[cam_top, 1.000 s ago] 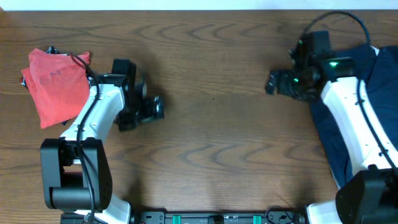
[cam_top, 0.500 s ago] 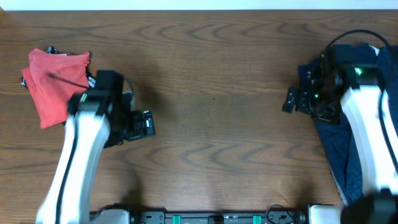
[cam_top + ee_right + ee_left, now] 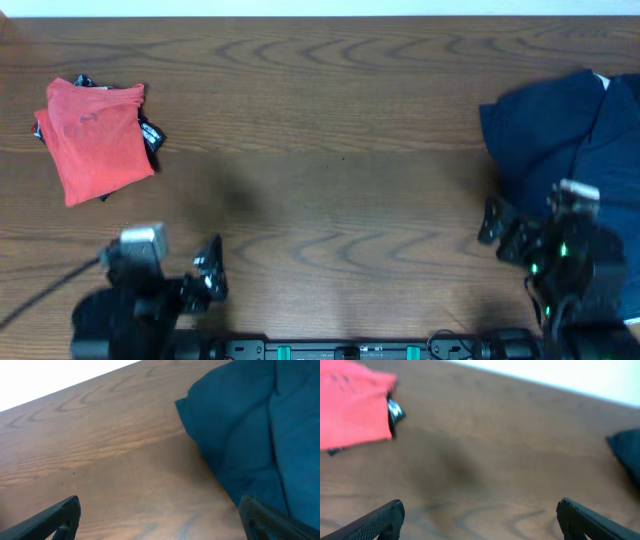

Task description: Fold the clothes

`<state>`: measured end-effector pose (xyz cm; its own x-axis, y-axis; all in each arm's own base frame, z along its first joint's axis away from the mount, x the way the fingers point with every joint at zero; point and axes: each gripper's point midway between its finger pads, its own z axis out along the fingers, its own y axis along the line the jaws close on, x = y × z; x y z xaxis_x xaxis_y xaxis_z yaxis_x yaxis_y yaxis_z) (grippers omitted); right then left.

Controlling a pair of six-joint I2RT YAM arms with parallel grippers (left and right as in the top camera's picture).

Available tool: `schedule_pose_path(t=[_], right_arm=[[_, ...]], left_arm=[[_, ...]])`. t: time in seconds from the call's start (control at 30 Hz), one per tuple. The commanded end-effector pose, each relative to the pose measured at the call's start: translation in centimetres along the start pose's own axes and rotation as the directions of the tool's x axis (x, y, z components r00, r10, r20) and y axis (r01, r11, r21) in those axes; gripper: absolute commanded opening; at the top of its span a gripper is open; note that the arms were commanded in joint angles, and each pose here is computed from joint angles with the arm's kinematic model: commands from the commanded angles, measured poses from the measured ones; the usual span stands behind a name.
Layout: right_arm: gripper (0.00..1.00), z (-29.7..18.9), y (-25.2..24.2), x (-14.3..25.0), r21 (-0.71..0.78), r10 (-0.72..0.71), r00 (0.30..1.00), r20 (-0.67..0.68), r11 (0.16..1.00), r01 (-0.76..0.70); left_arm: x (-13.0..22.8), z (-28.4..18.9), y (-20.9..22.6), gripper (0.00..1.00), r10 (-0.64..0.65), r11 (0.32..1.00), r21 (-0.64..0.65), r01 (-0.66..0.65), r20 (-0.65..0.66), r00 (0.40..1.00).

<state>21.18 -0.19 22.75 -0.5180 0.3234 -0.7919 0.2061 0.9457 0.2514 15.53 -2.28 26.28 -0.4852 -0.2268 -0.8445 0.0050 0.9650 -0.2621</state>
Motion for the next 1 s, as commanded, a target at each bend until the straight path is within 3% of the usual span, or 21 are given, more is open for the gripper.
schedule_pose_path(t=[0.0,0.5,0.8,0.97], right_arm=[[0.99,-0.7,-0.9,1.2,0.019,0.017,1.000,0.025,1.000,-0.017],[0.99,-2.0,-3.3,7.2,0.100,0.003,0.982,-0.190,0.995,0.016],[0.99,-2.1,-3.3,7.1,0.097,0.003,0.983,-0.183,0.995,0.015],[0.99,-2.4,-3.1,6.1,0.071,-0.042,0.992,-0.115,0.996,0.050]], left_arm=[[-0.1,-1.2,0.1,0.98,0.004,1.000,0.001,-0.004,0.069,0.998],[-0.2,-2.1,0.0,0.98,0.007,1.000,0.011,-0.009,0.110,0.994],[-0.2,-2.1,0.0,0.98,0.007,1.000,0.011,-0.009,0.110,0.994],[-0.2,-2.1,0.0,0.98,0.007,1.000,0.011,-0.009,0.110,0.994]])
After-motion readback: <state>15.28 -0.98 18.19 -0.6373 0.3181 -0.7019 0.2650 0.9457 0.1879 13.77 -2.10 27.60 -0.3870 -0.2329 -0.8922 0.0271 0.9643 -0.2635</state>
